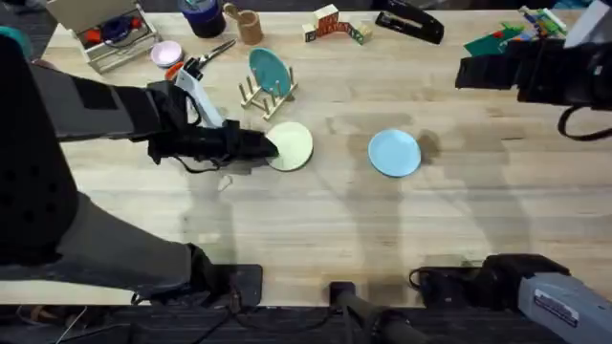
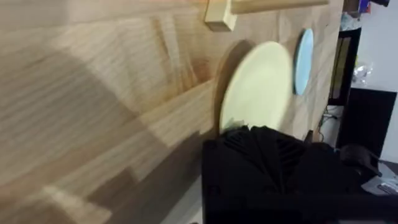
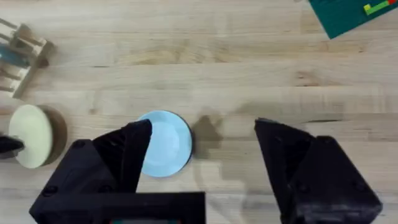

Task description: Pick up the plates from the table one by one and place each into a slot on the dish rack.

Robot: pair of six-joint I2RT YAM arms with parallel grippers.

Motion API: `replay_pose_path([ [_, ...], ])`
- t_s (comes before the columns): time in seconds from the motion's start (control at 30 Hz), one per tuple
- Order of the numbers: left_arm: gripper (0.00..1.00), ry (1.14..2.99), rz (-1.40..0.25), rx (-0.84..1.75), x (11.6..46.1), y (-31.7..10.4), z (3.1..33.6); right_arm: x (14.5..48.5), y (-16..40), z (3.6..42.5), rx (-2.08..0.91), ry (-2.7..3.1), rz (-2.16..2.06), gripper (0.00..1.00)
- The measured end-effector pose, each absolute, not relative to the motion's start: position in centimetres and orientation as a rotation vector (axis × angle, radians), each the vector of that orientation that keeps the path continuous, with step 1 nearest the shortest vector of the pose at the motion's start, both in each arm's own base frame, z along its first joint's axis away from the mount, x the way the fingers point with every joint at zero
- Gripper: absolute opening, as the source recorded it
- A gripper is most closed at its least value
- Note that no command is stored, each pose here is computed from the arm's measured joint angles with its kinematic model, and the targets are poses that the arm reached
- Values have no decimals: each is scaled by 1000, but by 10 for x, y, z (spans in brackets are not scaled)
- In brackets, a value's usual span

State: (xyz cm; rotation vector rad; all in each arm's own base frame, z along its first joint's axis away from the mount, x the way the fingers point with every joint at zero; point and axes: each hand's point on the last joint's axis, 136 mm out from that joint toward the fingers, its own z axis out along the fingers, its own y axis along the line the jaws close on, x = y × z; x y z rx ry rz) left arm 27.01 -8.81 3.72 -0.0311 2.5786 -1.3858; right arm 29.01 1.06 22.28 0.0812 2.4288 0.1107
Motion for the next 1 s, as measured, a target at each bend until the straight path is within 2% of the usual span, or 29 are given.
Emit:
replay_pose_path([
  [0.5,42,2550,-1448,-58,272,-89,33,290,15,223,69,2429,142,996],
  [0.7,43,2549,-1448,-58,272,-89,33,289,53,225,-49,2426,325,996],
  [1.0,42,2550,-1448,-58,272,-89,33,306,130,200,-301,2465,559,996],
])
